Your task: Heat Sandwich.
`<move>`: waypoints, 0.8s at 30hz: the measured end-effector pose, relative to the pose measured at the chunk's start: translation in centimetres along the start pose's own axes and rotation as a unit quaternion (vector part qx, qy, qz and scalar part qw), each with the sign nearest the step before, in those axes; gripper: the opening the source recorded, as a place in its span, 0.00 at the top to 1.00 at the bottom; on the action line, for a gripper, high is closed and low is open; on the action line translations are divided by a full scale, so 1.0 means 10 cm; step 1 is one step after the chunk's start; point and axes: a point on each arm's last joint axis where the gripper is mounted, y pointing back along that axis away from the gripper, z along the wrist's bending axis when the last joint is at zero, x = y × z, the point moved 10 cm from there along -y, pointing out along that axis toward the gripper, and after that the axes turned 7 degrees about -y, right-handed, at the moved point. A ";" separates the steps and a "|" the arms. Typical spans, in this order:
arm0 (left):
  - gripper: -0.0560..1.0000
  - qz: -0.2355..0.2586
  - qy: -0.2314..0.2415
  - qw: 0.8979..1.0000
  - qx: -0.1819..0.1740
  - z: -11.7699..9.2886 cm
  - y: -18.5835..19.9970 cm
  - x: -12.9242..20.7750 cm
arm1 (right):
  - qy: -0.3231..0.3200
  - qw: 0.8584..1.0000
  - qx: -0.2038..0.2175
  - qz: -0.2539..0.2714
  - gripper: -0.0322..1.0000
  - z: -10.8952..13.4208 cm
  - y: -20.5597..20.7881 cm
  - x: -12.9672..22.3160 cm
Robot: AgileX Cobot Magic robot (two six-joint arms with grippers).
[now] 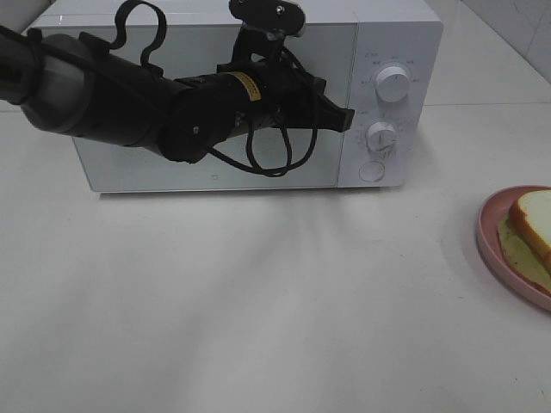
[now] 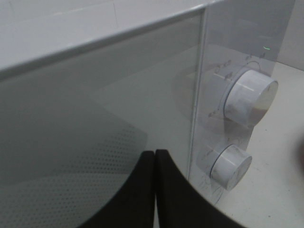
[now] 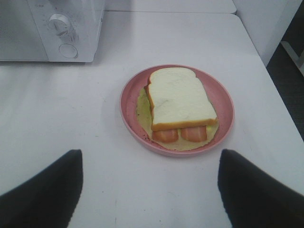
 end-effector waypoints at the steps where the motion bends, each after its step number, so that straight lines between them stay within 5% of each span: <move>1: 0.95 0.004 0.002 1.000 0.000 0.00 0.03 0.00 | 0.000 1.000 0.000 0.000 0.23 0.00 0.00 0.00; 9: 0.95 -0.003 0.026 1.000 -0.010 0.03 0.26 -0.07 | 0.000 1.000 0.000 0.000 0.23 0.00 0.00 0.00; 18: 0.95 0.027 0.020 0.999 0.016 -0.21 0.62 0.02 | 0.000 1.000 0.000 0.000 0.23 0.00 0.00 0.00; 24: 0.87 0.112 0.024 0.993 0.043 -0.32 0.88 0.13 | 0.000 1.000 0.000 0.000 0.23 0.00 0.00 0.00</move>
